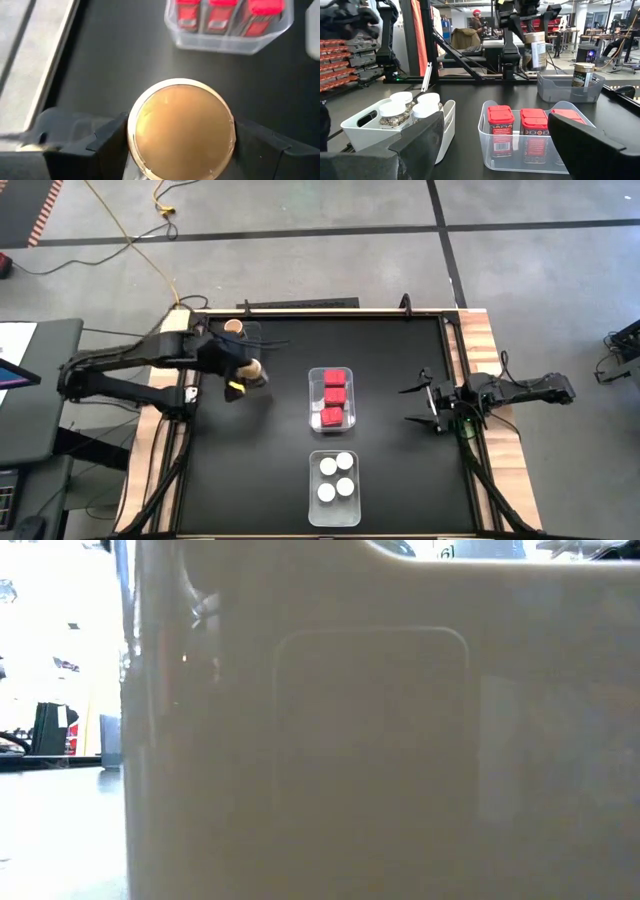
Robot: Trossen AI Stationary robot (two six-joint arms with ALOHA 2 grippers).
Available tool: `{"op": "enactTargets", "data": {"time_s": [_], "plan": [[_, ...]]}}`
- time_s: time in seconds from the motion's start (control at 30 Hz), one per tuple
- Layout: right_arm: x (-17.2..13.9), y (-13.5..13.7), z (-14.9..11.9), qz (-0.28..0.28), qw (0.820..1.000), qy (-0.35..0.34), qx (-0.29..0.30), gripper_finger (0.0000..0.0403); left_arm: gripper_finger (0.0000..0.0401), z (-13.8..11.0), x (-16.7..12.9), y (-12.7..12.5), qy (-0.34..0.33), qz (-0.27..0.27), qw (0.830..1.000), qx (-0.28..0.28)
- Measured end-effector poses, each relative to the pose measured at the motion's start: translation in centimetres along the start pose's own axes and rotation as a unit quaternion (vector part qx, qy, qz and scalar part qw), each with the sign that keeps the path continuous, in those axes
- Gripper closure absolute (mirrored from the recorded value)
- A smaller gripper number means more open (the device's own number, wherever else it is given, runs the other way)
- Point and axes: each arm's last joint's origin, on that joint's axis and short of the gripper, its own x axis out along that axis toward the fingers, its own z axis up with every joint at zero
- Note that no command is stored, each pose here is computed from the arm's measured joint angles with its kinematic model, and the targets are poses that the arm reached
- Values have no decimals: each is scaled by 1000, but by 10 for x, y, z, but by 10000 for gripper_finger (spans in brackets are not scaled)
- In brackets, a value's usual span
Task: Sort spices by type
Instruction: Put the gold seasoning bottle into the black bin
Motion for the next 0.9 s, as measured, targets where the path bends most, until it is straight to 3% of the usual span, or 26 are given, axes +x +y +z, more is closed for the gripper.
{"op": "enactTargets", "data": {"time_s": [0.47,0.67,0.9], "plan": [[0,0,0,0,1000,0,0,19,122,-27,-9,61,43,37,998,-14],[0,0,0,0,1000,0,0,19,122,-44,6,77,63,25,997,-33],[0,0,0,0,1000,0,0,19,122,-59,24,88,41,38,997,-46]]}}
